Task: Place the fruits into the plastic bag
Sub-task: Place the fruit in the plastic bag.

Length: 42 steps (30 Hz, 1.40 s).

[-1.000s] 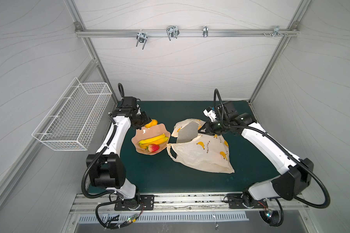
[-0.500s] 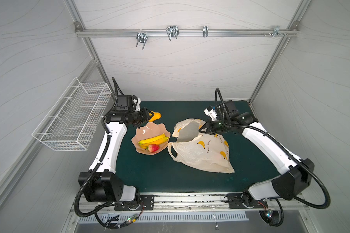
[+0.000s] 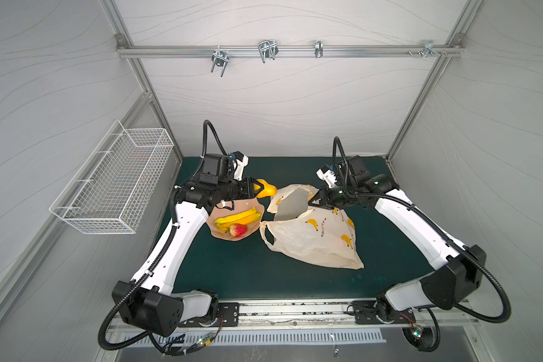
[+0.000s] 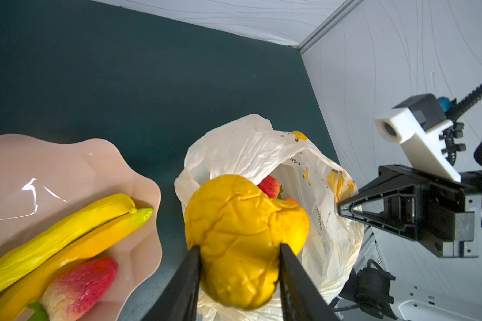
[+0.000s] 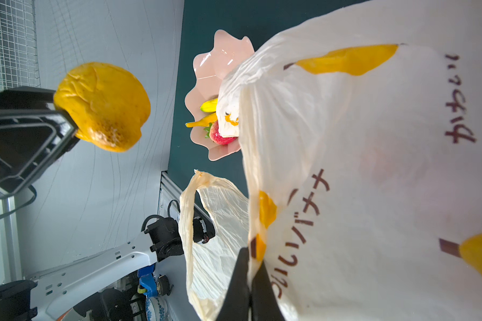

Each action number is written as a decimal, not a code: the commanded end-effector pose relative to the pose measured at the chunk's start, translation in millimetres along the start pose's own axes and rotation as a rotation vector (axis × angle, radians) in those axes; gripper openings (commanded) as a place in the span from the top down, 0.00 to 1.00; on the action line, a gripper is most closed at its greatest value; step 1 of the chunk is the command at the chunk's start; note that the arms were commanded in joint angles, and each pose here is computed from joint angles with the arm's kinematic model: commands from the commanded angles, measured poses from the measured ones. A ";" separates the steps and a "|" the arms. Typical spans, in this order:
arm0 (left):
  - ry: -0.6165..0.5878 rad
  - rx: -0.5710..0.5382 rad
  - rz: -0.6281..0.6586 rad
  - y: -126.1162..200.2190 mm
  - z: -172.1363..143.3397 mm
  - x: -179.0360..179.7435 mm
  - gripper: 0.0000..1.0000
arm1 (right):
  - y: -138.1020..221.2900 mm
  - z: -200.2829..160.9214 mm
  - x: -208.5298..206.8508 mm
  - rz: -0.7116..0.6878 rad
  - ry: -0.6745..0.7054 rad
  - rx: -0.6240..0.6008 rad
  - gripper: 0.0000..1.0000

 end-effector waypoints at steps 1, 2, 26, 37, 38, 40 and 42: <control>-0.061 -0.052 -0.021 1.1 5.3 -13.6 0.57 | 3.7 3.6 6.0 0.012 0.015 0.006 1.00; -0.068 -0.048 -0.022 -0.8 3.2 -15.5 0.57 | 3.4 3.9 6.4 0.013 0.017 0.006 1.00; -0.431 0.276 -0.083 -91.9 -95.9 -66.2 0.61 | -1.6 7.4 6.8 0.019 0.011 0.018 1.00; -0.439 0.377 -0.121 -132.0 -116.5 -68.1 0.63 | -3.5 7.5 5.3 0.018 -0.003 0.016 1.00; -0.434 0.384 -0.122 -135.5 -117.0 -67.9 0.63 | -3.8 7.7 5.5 0.020 -0.004 0.016 1.00; -0.420 0.405 -0.131 -143.2 -117.3 -68.7 0.63 | -4.6 7.4 7.0 0.027 -0.007 0.017 1.00; -0.405 0.412 -0.130 -150.4 -114.9 -68.6 0.63 | -5.8 7.0 7.9 0.029 -0.008 0.019 1.00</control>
Point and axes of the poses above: each gripper's point midway between its finger pads, its own y axis back along the fingers, its own x axis along the line the jaws close on, z = x × y, the point moved 3 cm from there along y, back along the fingers, and after that the axes turned 15 degrees about -y, right-handed, at the moved point
